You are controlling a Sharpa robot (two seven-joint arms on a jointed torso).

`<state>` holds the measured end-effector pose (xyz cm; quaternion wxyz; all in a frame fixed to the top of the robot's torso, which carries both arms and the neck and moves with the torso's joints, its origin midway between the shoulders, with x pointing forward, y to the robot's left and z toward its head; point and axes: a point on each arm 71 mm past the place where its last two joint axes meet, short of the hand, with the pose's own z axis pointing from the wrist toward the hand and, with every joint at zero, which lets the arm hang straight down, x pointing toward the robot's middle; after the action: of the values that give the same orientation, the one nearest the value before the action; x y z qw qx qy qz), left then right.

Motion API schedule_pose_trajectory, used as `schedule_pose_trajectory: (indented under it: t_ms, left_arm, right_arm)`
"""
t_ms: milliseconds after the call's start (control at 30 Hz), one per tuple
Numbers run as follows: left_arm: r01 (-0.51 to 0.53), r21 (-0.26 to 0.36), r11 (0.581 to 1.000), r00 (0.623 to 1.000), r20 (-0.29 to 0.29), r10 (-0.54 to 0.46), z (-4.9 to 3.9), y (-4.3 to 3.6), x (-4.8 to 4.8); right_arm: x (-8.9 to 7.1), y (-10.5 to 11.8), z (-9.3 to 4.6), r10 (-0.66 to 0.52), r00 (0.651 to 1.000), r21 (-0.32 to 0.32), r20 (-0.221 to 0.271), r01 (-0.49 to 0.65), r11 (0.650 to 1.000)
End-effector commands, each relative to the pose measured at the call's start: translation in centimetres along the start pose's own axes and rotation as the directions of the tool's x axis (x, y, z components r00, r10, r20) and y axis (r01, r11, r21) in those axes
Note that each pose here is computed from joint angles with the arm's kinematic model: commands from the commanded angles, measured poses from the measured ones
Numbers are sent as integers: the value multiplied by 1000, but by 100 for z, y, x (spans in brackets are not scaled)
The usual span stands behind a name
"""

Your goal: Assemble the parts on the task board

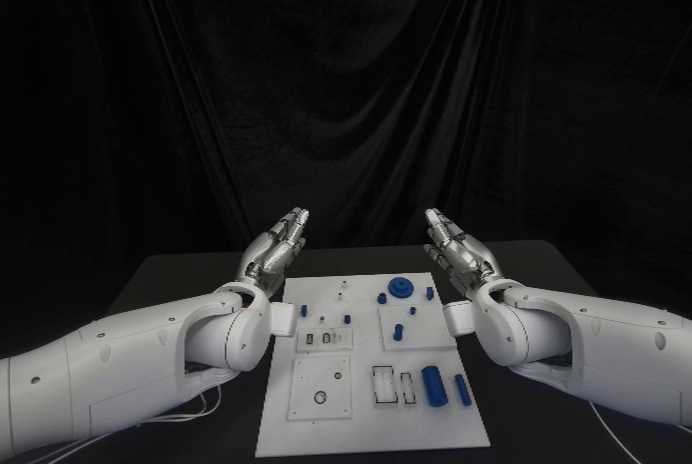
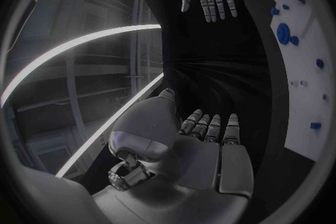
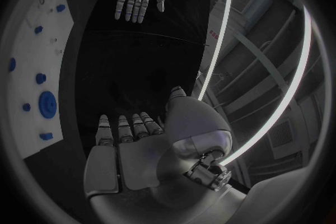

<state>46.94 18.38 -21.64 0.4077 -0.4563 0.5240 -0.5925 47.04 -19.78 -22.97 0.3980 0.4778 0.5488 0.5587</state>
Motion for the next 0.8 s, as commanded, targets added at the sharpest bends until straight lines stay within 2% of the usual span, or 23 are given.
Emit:
schedule_pose_trajectory:
  t_ms: [33, 267, 533, 567, 800]
  left_arm:
    - [183, 69, 981, 971, -171, -169, 23, -114, 104]
    - [308, 85, 948, 915, -301, -270, 39, -211, 135]
    - [355, 87, 931, 887, -346, -306, 42, -250, 140]
    - [302, 180, 936, 854, -487, -182, 130, -253, 134]
    - [252, 215, 943, 856, -503, -114, 121, -260, 62]
  right_arm:
    - [60, 10, 13, 160, 976, 63, -149, -152, 986]
    - [39, 24, 16, 224, 949, 100, -224, -206, 973]
    - [36, 27, 16, 233, 944, 106, -234, -213, 971]
    - [-288, 118, -132, 198, 930, 66, -310, -187, 980]
    - [-356, 152, -203, 153, 926, 47, -346, -145, 988]
